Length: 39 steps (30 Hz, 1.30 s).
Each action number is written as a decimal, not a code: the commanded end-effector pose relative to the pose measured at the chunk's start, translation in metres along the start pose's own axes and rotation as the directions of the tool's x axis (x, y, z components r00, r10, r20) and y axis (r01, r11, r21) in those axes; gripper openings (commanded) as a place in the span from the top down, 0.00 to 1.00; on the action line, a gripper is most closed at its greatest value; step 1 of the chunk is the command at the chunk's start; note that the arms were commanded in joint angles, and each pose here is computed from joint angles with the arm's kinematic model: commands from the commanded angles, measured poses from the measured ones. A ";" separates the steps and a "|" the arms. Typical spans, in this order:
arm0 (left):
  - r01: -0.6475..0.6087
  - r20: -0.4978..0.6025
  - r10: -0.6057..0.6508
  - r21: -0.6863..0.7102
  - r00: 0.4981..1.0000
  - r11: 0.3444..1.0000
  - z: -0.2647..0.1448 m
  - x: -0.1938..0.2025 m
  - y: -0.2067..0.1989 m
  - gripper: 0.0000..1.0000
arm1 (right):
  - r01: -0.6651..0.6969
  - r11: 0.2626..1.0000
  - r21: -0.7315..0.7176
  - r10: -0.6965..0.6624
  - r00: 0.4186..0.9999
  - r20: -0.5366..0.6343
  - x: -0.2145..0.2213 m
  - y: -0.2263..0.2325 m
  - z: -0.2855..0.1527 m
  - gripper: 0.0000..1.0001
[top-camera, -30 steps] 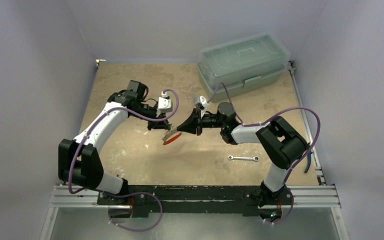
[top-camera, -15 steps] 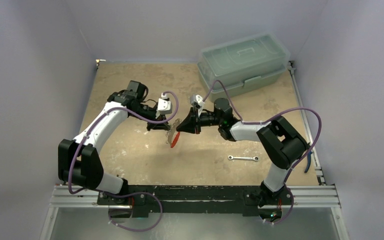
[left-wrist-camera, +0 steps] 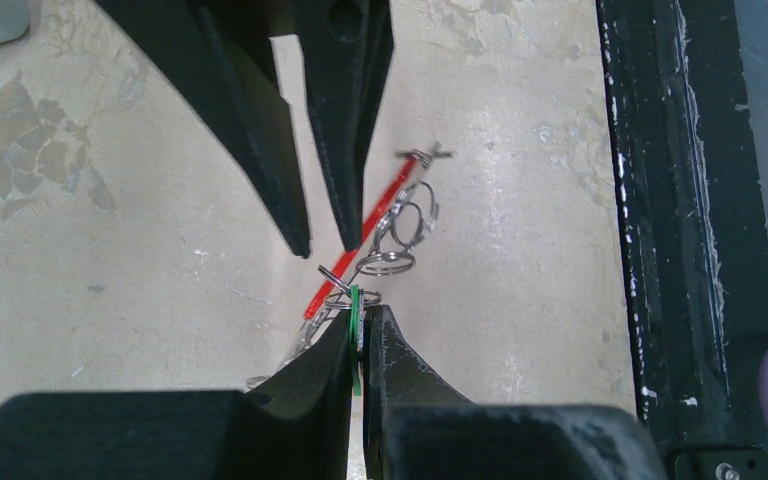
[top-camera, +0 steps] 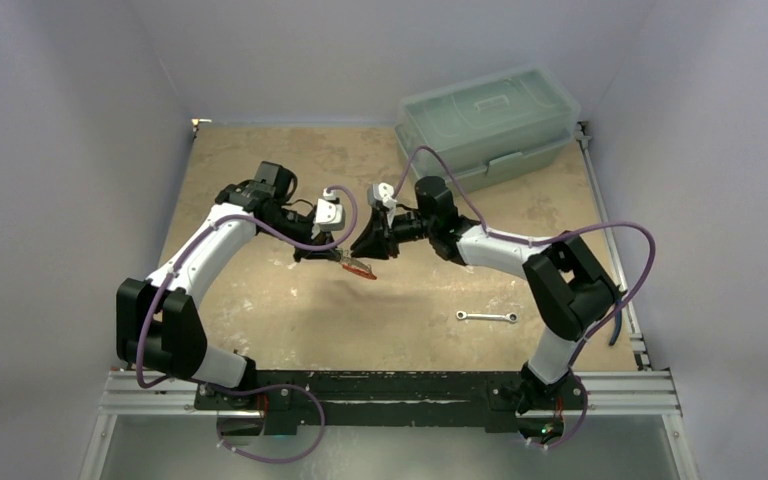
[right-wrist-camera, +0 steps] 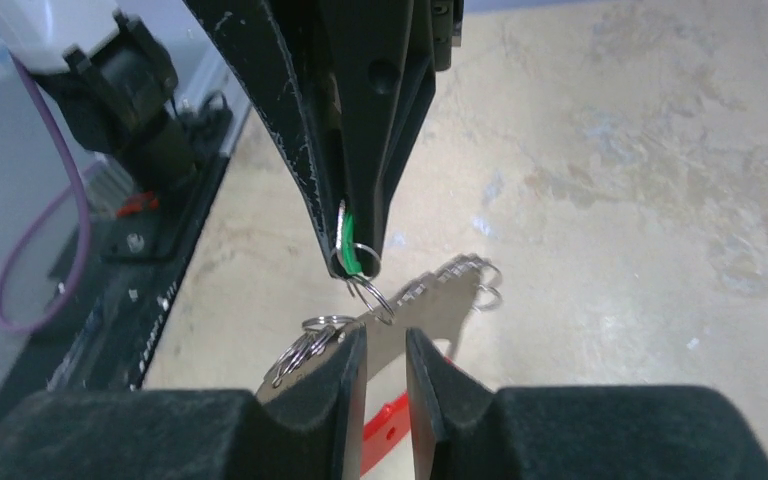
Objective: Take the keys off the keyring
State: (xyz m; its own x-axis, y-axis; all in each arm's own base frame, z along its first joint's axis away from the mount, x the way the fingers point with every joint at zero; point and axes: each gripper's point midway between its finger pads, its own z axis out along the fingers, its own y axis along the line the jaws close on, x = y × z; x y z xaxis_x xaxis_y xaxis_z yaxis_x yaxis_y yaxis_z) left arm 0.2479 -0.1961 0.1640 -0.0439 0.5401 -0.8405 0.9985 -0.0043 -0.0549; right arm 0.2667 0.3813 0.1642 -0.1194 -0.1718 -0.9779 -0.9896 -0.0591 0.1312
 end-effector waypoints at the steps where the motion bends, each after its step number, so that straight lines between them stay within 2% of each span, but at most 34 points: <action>1: -0.064 0.051 0.062 0.034 0.997 0.997 0.001 -0.013 -0.007 1.00 | 0.178 0.984 -0.032 -0.180 0.981 -0.072 -0.018 -0.001 -0.010 0.76; 16: -0.076 0.075 0.071 0.056 0.995 0.996 0.002 -0.017 -0.011 1.00 | 0.232 0.962 -0.144 -0.246 0.965 -0.088 -0.019 0.015 -0.004 0.72; 25: -0.076 0.078 0.072 0.061 0.994 0.995 0.004 -0.017 -0.011 1.00 | 0.240 0.958 -0.160 -0.256 0.962 -0.090 -0.022 0.020 0.003 0.71; 31: -0.076 0.081 0.070 0.066 0.994 0.995 0.005 -0.018 -0.012 1.00 | 0.239 0.959 -0.150 -0.255 0.962 -0.096 -0.024 0.020 0.003 0.65; 39: -0.067 0.082 0.062 0.061 0.995 0.996 0.007 -0.018 -0.009 1.00 | 0.245 0.954 -0.172 -0.264 0.960 -0.094 -0.025 0.026 0.007 0.69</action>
State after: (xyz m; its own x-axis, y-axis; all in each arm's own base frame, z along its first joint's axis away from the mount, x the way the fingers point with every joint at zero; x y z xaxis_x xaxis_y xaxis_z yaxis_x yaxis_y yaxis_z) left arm 0.2385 -0.2012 0.1639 -0.0199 0.5251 -0.8508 0.9966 -0.0575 -0.0587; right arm 0.2469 0.3834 0.1680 0.0972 -0.2857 -0.9534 -0.9714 -0.2357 -0.0284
